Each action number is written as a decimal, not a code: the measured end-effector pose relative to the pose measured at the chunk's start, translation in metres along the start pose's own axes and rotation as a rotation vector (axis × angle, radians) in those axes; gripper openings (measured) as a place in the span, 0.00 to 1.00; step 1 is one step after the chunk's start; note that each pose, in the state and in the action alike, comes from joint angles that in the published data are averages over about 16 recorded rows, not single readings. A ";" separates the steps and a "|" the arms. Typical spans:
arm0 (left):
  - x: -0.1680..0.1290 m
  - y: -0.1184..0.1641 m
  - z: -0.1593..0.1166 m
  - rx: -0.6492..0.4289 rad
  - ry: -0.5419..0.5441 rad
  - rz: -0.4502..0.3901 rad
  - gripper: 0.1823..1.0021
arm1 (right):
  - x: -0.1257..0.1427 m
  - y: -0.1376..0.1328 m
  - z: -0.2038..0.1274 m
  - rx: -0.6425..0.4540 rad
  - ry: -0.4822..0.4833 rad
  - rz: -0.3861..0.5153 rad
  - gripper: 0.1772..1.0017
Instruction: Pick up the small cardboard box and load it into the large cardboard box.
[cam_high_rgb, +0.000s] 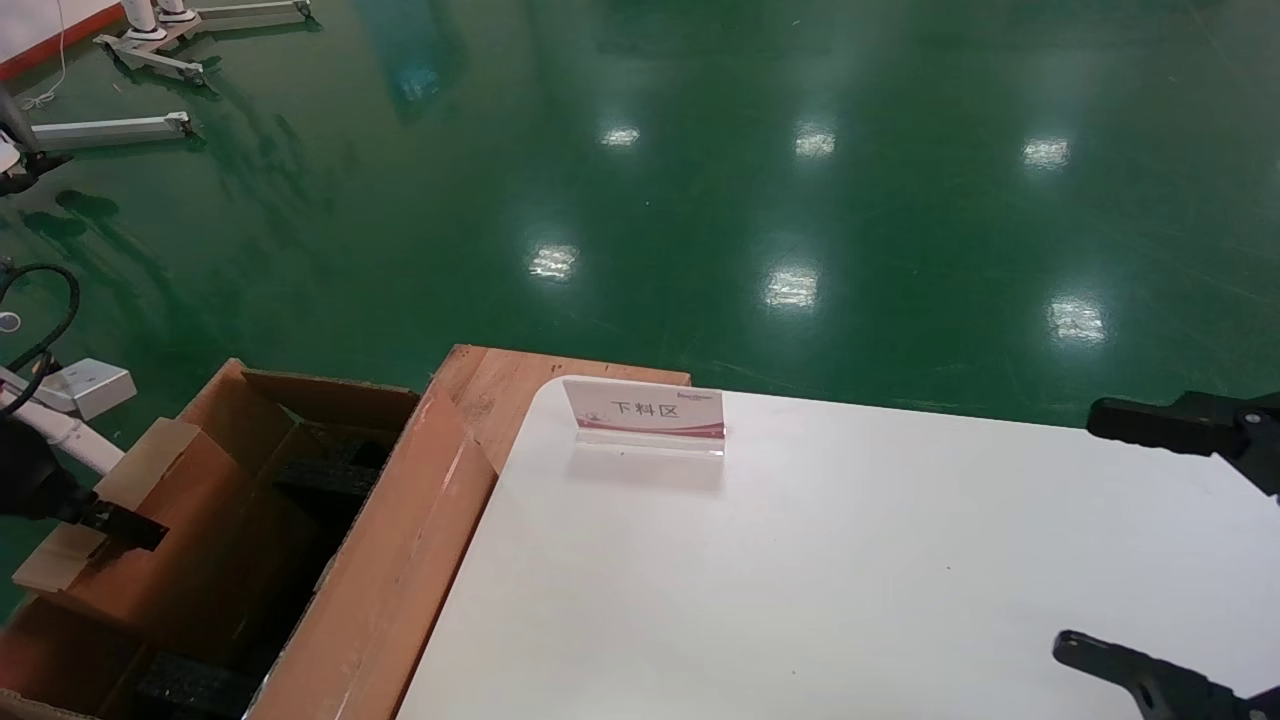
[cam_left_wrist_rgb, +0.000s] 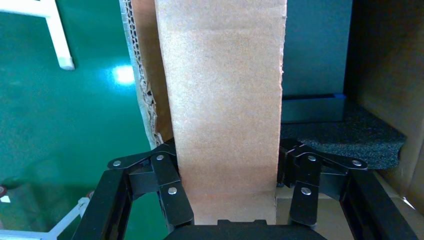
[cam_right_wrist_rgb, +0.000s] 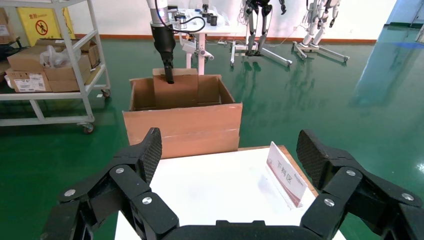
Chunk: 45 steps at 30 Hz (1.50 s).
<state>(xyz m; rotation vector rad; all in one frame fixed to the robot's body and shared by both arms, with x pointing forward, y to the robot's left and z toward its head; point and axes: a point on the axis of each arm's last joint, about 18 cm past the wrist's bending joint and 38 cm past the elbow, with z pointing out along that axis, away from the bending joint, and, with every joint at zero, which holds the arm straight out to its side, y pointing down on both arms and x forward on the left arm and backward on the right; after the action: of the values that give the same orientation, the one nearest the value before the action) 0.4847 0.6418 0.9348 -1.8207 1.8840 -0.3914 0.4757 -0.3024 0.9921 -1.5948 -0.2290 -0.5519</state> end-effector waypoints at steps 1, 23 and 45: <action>0.000 0.000 0.000 -0.001 0.000 -0.001 0.05 | 0.000 0.000 0.000 0.000 0.000 0.000 1.00; 0.000 0.000 -0.001 0.000 0.002 0.001 0.36 | 0.000 0.000 0.000 0.000 0.000 0.000 1.00; 0.002 -0.004 -0.002 0.015 0.002 0.031 0.89 | 0.000 0.000 0.000 0.000 0.000 0.000 1.00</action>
<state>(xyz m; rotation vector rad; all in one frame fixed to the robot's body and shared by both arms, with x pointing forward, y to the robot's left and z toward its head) 0.4873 0.6396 0.9388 -1.7800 1.9038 -0.3958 0.4757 -0.3025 0.9922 -1.5943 -0.2288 -0.5523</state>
